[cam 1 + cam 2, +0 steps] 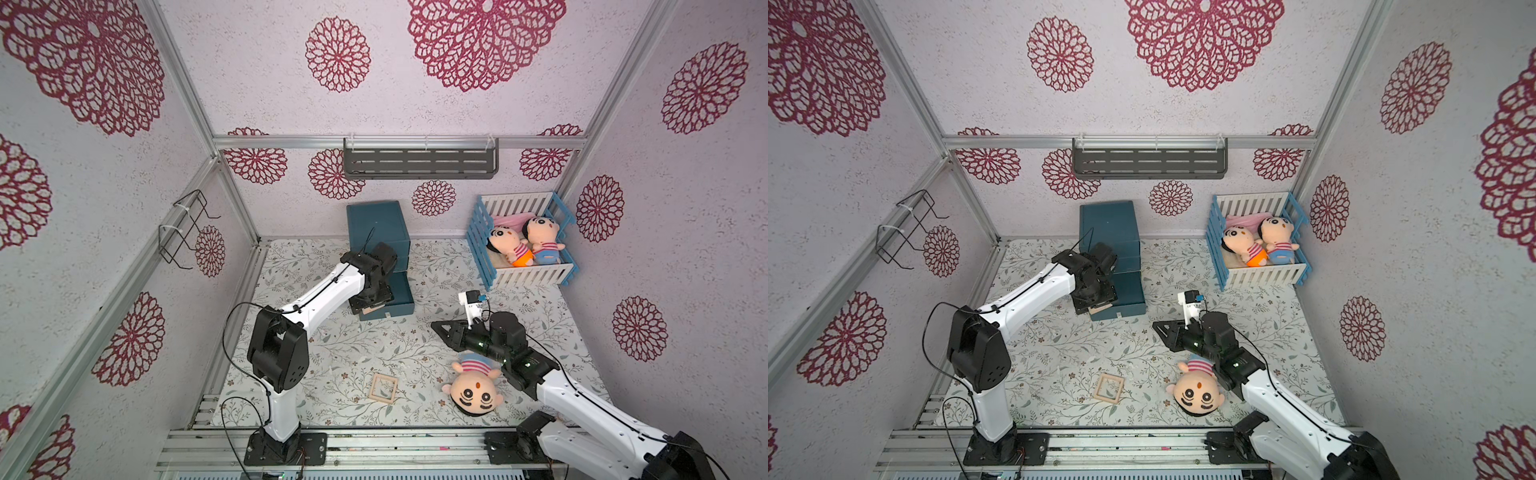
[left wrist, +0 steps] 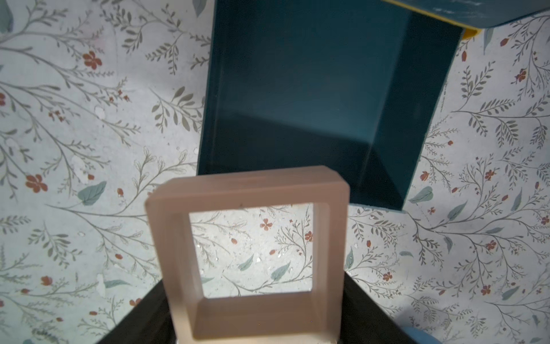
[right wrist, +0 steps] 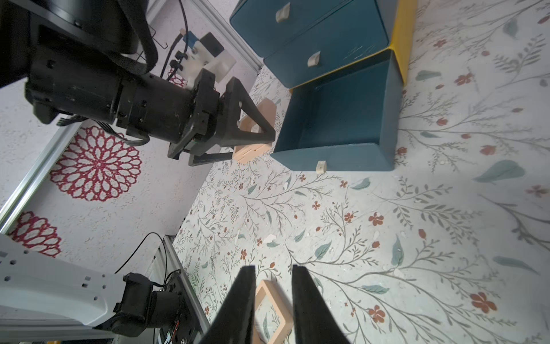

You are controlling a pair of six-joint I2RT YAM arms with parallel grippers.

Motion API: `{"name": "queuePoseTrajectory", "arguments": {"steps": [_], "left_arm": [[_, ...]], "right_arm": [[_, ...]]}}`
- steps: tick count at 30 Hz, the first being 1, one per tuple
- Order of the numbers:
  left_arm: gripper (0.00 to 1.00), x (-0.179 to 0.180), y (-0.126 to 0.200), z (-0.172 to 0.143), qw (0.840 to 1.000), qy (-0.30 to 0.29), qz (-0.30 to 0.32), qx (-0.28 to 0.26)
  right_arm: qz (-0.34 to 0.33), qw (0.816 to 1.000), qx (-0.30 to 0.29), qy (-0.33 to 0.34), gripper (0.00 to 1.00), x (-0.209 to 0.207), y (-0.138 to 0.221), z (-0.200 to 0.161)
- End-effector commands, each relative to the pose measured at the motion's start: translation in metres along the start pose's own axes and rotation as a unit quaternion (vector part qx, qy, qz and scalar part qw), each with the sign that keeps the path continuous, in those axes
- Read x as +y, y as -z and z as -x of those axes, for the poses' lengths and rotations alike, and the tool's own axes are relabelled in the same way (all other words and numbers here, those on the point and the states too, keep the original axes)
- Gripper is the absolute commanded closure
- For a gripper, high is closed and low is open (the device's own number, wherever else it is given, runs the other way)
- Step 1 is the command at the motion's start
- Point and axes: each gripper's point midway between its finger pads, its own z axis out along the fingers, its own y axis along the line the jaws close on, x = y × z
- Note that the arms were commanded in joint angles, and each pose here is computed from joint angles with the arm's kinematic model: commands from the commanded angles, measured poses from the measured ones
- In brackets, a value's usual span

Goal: Place the brooch boxes into the drawer by color
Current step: Place the brooch box in the drawer.

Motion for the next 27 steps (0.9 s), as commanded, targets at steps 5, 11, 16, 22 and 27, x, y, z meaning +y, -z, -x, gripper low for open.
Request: {"name": "queuePoseTrajectory", "arguments": {"steps": [5, 11, 16, 22, 27], "left_arm": [[0.53, -0.02, -0.021, 0.024, 0.998, -0.062, -0.001, -0.016], [0.54, -0.038, -0.038, 0.041, 0.998, -0.046, -0.017, -0.043], [0.54, -0.051, -0.048, 0.046, 0.998, -0.036, -0.026, -0.054], [0.54, -0.065, -0.063, 0.044, 0.998, -0.037, -0.028, -0.046], [0.54, -0.076, -0.071, 0.045, 0.998, -0.04, -0.028, -0.046]], "right_arm": [[-0.026, 0.998, -0.056, -0.011, 0.73, -0.002, 0.0, 0.032], [-0.042, 0.997, -0.068, -0.024, 0.73, -0.008, -0.003, 0.039], [-0.047, 0.996, -0.07, -0.033, 0.73, -0.014, -0.003, 0.04], [-0.054, 0.995, -0.078, -0.037, 0.72, -0.021, -0.003, 0.039], [-0.055, 0.993, -0.097, -0.034, 0.72, -0.026, -0.003, 0.042]]}}
